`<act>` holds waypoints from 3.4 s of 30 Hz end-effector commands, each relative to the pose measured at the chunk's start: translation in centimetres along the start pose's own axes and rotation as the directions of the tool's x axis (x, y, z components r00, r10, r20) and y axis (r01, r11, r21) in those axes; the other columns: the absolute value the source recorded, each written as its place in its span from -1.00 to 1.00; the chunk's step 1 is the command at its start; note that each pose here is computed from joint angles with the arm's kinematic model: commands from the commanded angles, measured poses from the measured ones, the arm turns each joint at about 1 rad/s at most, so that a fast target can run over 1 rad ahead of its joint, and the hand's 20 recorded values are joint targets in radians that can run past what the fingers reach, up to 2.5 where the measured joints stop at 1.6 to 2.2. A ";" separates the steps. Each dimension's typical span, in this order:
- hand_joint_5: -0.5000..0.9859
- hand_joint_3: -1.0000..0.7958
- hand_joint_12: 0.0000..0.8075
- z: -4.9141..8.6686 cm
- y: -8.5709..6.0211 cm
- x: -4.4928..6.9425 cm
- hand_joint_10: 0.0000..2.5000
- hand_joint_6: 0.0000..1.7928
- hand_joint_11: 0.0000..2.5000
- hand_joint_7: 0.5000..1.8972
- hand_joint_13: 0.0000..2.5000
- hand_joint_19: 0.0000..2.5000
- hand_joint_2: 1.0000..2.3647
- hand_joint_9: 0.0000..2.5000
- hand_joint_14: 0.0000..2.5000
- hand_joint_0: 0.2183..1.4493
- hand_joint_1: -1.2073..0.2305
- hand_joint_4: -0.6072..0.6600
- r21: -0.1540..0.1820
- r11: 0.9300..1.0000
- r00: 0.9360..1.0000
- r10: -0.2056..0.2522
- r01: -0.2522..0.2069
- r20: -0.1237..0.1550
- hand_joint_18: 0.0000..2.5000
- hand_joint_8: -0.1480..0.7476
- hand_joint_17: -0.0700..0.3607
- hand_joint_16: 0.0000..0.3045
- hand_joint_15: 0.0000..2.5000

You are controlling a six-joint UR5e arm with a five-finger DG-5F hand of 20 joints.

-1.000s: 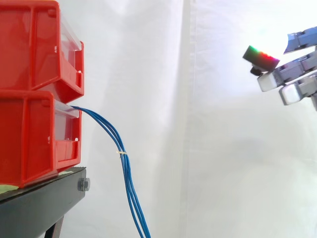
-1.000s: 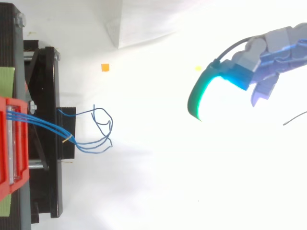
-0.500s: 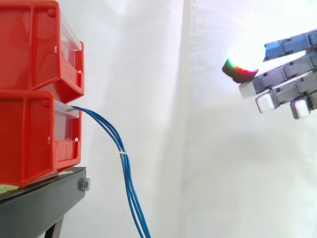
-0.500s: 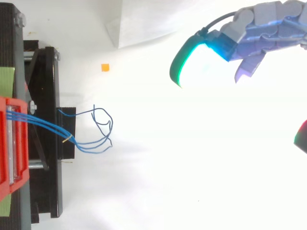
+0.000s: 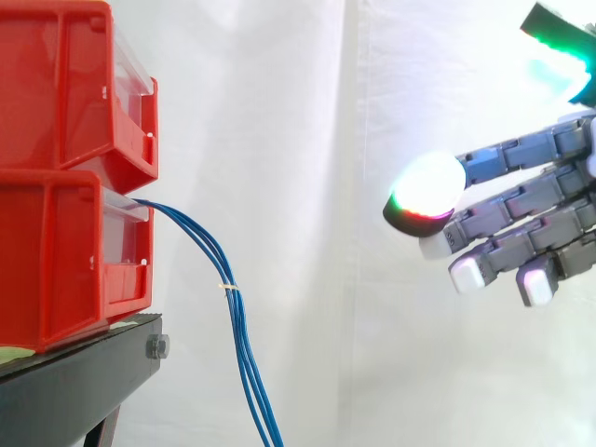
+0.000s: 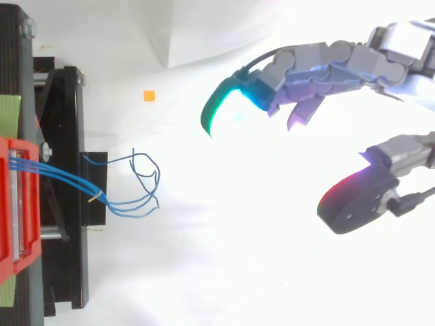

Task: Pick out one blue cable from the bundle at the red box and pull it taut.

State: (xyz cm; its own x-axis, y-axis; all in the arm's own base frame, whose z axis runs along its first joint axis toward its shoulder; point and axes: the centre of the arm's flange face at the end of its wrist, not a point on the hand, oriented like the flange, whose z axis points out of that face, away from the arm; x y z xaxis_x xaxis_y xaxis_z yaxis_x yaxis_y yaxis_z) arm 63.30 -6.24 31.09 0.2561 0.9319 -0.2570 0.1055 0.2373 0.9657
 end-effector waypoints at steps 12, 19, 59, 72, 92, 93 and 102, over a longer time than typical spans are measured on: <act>-0.66 -0.44 -0.21 3.0 -3.8 3.2 -0.99 -0.44 -0.57 -0.52 -0.60 -0.37 -1.00 -0.74 -0.99 -0.55 -0.25 0.22 0.001 1.000 1.000 -0.001 0.001 0.019 -0.61 -0.11 -0.26 -0.74 -0.61; -0.66 -0.44 -0.21 4.5 -4.0 4.1 -0.99 -0.44 -0.57 -0.52 -0.60 -0.37 -1.00 -0.74 -0.99 -0.55 -0.22 0.22 -0.010 1.000 1.000 0.022 -0.022 0.015 -0.61 -0.11 -0.26 -0.74 -0.60; -0.65 -0.44 -0.20 9.3 -8.7 8.1 -0.99 -0.44 -0.56 -0.52 -0.59 -0.36 -1.00 -0.73 -0.99 -0.55 -0.21 0.24 -0.051 0.997 0.998 0.057 -0.058 -0.014 -0.61 -0.10 -0.26 -0.74 -0.60; -0.65 -0.44 -0.20 12.3 -10.3 9.8 -0.99 -0.44 -0.57 -0.53 -0.59 -0.35 -1.00 -0.73 -0.98 -0.55 -0.20 0.24 -0.055 0.994 0.994 0.093 -0.095 -0.050 -0.61 -0.11 -0.24 -0.73 -0.60; -0.62 -0.39 -0.22 12.9 -9.9 9.9 -0.99 -0.44 -0.57 -0.39 -0.59 -0.34 -0.99 -0.72 -0.98 -0.50 -0.21 0.25 -0.099 0.970 0.969 0.206 -0.220 -0.138 -0.62 -0.13 -0.26 -0.74 -0.59; -0.62 -0.39 -0.22 12.9 -9.9 9.8 -0.99 -0.44 -0.56 -0.39 -0.59 -0.35 -0.99 -0.72 -0.99 -0.50 -0.21 0.25 -0.103 0.969 0.968 0.209 -0.224 -0.138 -0.62 -0.13 -0.26 -0.74 -0.60; -0.61 -0.34 -0.23 13.0 -10.3 9.4 -0.98 -0.44 -0.57 -0.34 -0.59 -0.35 -0.99 -0.72 -0.99 -0.47 -0.21 0.24 -0.122 0.965 0.966 0.215 -0.233 -0.144 -0.62 -0.14 -0.27 -0.74 -0.60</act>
State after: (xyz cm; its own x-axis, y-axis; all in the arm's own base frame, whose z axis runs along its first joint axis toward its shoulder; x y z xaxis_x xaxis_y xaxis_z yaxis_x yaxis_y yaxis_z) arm 77.11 -3.35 18.32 0.1334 0.9904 -0.0366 -0.0701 0.0463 0.9965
